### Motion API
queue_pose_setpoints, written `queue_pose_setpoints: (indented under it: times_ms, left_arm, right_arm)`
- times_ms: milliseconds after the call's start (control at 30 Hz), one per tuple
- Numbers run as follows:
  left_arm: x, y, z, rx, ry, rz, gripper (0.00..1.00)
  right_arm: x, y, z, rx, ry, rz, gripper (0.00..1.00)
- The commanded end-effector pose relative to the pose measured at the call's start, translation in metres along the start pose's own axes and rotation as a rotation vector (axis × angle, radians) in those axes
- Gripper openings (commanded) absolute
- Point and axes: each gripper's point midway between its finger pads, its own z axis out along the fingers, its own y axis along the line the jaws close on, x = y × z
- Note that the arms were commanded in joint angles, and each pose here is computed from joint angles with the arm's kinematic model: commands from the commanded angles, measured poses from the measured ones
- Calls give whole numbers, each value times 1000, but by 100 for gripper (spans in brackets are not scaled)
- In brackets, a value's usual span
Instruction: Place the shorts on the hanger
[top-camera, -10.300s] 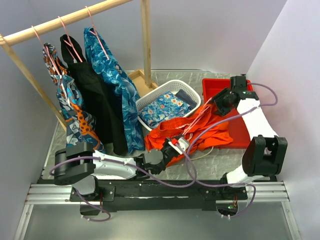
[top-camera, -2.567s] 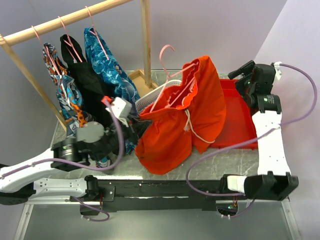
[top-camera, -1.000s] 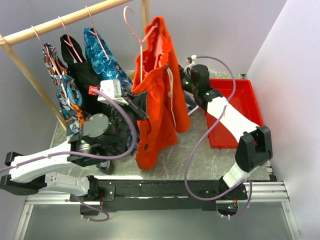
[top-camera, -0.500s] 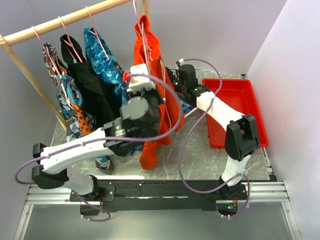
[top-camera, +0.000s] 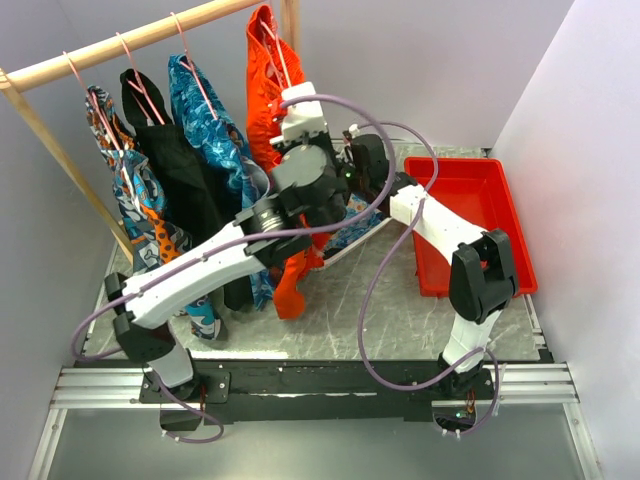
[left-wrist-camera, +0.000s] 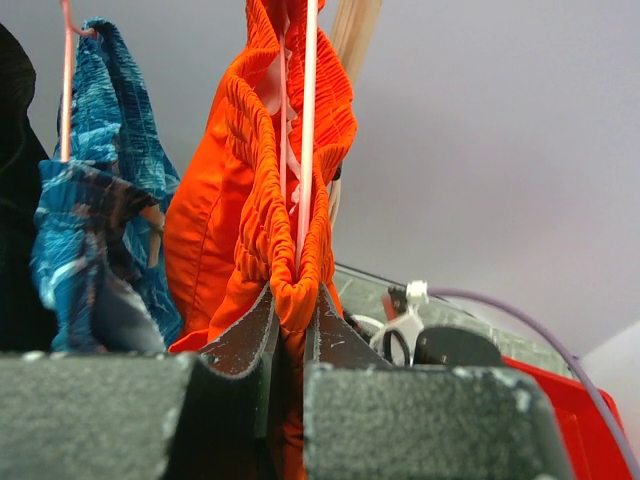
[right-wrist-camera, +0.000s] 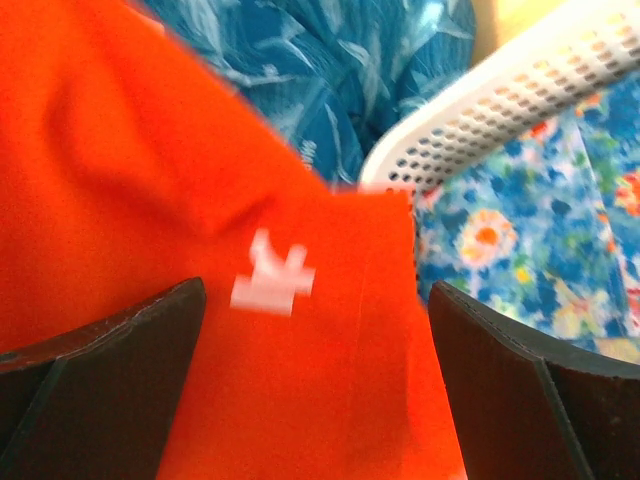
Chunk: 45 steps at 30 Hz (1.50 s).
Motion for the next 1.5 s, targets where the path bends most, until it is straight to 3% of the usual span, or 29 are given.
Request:
queue_pose_setpoints:
  times_ms: [0, 967, 1467]
  left_arm:
    - [-22, -7, 14, 15, -25, -91, 1]
    - [-4, 9, 91, -111, -35, -56, 1]
    - [3, 26, 116, -132, -20, -74, 1]
  right_arm:
    - [7, 14, -21, -30, 16, -68, 100]
    - [58, -25, -98, 121, -1, -124, 100]
    - [71, -31, -109, 134, 12, -143, 100]
